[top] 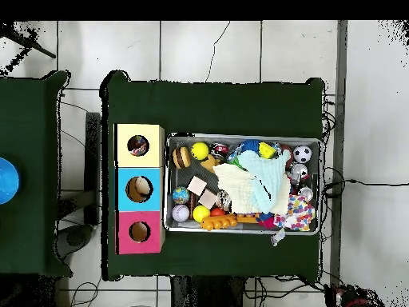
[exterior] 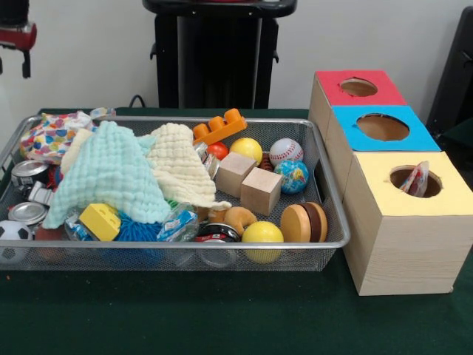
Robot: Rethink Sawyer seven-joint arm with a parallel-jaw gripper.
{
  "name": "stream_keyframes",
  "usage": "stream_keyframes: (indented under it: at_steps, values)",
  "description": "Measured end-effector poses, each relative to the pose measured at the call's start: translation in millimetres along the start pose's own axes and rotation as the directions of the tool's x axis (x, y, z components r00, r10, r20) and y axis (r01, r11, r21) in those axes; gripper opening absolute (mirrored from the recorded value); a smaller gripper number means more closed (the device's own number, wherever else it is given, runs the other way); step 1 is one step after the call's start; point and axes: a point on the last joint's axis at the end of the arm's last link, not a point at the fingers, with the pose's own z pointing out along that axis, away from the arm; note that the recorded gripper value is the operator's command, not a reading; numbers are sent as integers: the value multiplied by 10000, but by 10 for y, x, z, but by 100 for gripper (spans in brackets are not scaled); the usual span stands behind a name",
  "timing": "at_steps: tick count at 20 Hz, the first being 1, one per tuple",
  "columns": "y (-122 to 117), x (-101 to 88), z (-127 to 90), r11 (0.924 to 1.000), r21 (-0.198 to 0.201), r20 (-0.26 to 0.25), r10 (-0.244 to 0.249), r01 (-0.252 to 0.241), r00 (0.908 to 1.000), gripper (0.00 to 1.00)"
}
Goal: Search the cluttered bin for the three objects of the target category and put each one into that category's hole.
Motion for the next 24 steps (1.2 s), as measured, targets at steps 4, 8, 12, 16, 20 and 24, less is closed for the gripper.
stream_keyframes:
  at_steps: [4, 8, 12, 16, 20, 24]
  values:
    - [83, -26, -288, 9999, 171, -177, -1, 4, 9998, 100]
    - [274, -136, -569, 9998, 193, -196, 10, -7, 9998, 100]
    - [497, -289, -698, 9999, 24, -162, -124, 125, 9998, 100]
    - [706, -419, -788, 9995, -249, -253, -198, 192, 9995, 100]
    - [807, -560, -952, 9990, -435, -347, 83, -98, 9994, 100]
    - [917, -781, -1058, 9980, -628, -435, 88, -115, 9990, 100]
